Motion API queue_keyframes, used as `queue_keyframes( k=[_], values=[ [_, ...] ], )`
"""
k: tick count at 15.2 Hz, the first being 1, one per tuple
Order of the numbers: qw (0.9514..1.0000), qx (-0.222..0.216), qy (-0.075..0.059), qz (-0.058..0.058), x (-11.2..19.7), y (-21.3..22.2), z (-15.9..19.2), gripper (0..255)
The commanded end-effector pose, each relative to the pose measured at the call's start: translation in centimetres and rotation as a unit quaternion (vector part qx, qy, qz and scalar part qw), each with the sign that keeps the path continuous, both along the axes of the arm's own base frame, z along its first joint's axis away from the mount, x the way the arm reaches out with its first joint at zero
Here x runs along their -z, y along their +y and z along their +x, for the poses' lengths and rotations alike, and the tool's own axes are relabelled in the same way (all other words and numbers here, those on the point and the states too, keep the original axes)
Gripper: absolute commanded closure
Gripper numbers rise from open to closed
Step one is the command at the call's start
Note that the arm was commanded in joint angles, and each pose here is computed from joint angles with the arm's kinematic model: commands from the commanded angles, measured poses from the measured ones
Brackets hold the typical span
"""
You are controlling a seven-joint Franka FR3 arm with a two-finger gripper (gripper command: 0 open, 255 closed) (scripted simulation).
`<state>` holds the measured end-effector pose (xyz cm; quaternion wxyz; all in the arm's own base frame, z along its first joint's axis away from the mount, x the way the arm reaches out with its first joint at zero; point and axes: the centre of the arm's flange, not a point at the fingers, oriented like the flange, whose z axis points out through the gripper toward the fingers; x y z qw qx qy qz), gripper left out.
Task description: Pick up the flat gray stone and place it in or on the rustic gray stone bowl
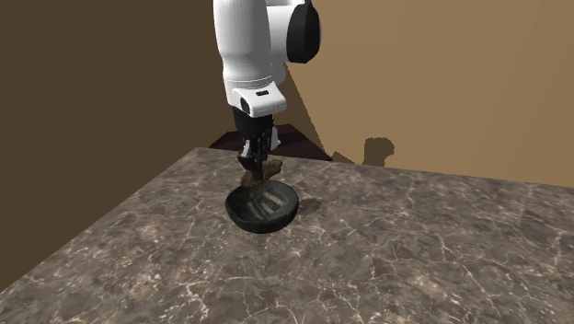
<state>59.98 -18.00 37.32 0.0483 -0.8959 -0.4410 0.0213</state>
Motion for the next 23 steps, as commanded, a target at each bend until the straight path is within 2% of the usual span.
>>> queue_keyframes(
  k=[1, 8, 16, 17, 22, 23],
  values=[
    [1.0, 0.0, 0.0, 0.0, 1.0, 0.0, 0.0, 255],
    [1.0, 0.0, 0.0, 0.0, 5.0, 0.0, 0.0, 255],
    [1.0, 0.0, 0.0, 0.0, 5.0, 0.0, 0.0, 255],
    [1.0, 0.0, 0.0, 0.0, 5.0, 0.0, 0.0, 0],
    [1.0, 0.0, 0.0, 0.0, 5.0, 0.0, 0.0, 0],
    [1.0, 0.0, 0.0, 0.0, 3.6, -0.1, 0.1, 0]
  ],
)
